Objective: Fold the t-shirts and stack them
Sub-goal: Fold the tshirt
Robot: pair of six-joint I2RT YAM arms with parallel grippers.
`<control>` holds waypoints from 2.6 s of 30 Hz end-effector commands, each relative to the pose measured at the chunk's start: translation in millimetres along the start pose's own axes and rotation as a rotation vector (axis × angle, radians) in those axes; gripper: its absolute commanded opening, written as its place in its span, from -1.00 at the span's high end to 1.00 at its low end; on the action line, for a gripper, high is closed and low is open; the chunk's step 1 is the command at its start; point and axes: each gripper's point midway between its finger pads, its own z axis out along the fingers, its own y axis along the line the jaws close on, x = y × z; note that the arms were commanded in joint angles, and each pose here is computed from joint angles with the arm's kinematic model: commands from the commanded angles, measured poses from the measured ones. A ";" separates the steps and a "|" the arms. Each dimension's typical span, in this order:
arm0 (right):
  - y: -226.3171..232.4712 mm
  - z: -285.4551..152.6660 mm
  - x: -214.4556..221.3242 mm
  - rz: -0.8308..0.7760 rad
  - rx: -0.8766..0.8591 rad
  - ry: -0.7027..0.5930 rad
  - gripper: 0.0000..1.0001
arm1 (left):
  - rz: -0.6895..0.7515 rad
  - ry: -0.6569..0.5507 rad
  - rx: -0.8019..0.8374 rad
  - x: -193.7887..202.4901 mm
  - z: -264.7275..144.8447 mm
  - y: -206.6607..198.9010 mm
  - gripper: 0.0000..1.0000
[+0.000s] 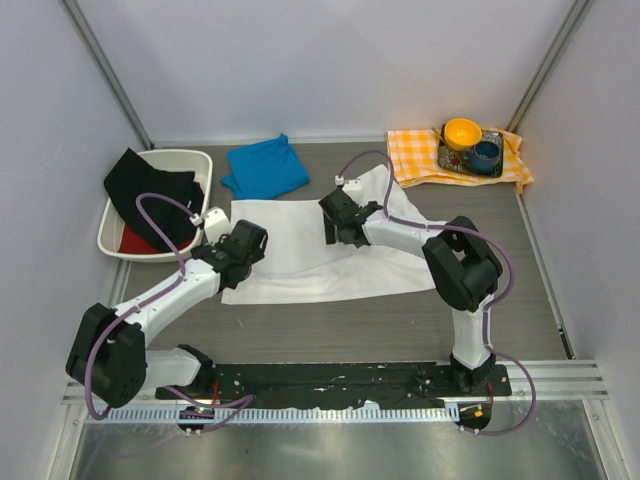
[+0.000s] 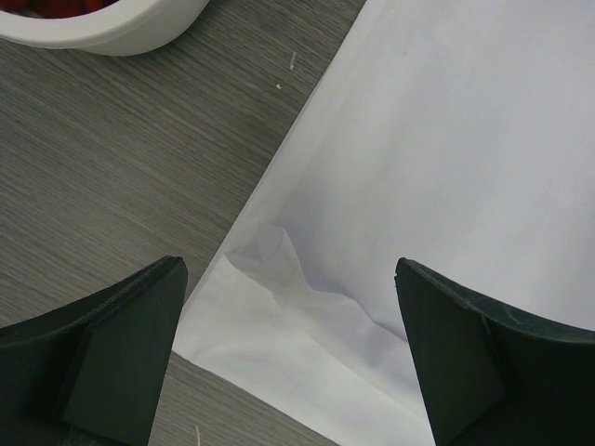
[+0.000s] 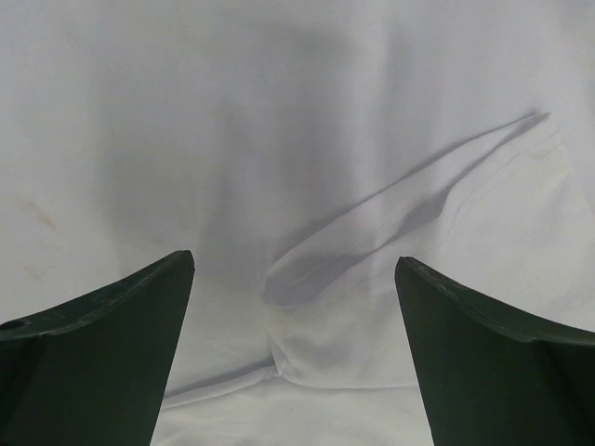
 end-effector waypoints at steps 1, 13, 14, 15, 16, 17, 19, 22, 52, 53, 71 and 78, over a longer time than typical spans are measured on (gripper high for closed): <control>-19.2 -36.6 -40.3 0.050 0.047 -0.142 -0.95 | -0.011 -0.030 -0.017 -5.7 5.7 0.0 -0.99; -58.1 -100.4 -35.3 0.093 0.027 -0.207 -0.98 | 0.000 0.049 -0.016 10.8 18.1 -16.5 -0.78; -59.7 -103.9 -35.9 0.098 0.022 -0.213 -0.98 | -0.001 0.049 -0.016 11.1 18.7 -17.0 -0.68; -61.2 -103.6 -32.9 0.096 0.024 -0.210 -0.98 | -0.003 0.049 -0.016 11.2 19.0 -17.2 -0.61; -62.1 -103.8 -31.0 0.094 0.024 -0.207 -0.98 | -0.003 0.048 -0.017 10.6 19.5 -18.1 -0.54; -63.3 -105.3 -31.1 0.100 0.023 -0.211 -0.98 | -0.001 0.049 -0.019 10.6 20.0 -18.8 -0.37; -65.1 -103.3 -25.7 0.092 0.029 -0.201 -0.98 | 0.001 0.050 -0.021 9.9 20.3 -19.6 -0.08; -65.3 -101.5 -21.9 0.092 0.029 -0.194 -0.98 | 0.002 0.045 -0.026 8.3 20.8 -20.3 0.27; -62.4 -90.2 -1.9 0.065 0.023 -0.150 -0.96 | 0.008 0.062 -0.195 23.6 61.6 15.8 -0.59; -63.5 -90.2 -1.9 0.067 0.025 -0.151 -0.96 | 0.005 0.063 -0.194 23.0 61.5 14.8 -0.90; -74.0 -77.1 4.9 0.125 0.078 -0.110 -0.99 | -0.065 0.090 0.093 19.2 -18.8 5.4 -1.00; -100.9 -70.1 49.8 0.153 0.134 -0.015 -0.99 | 0.018 0.119 0.169 42.0 -1.6 -10.1 -1.00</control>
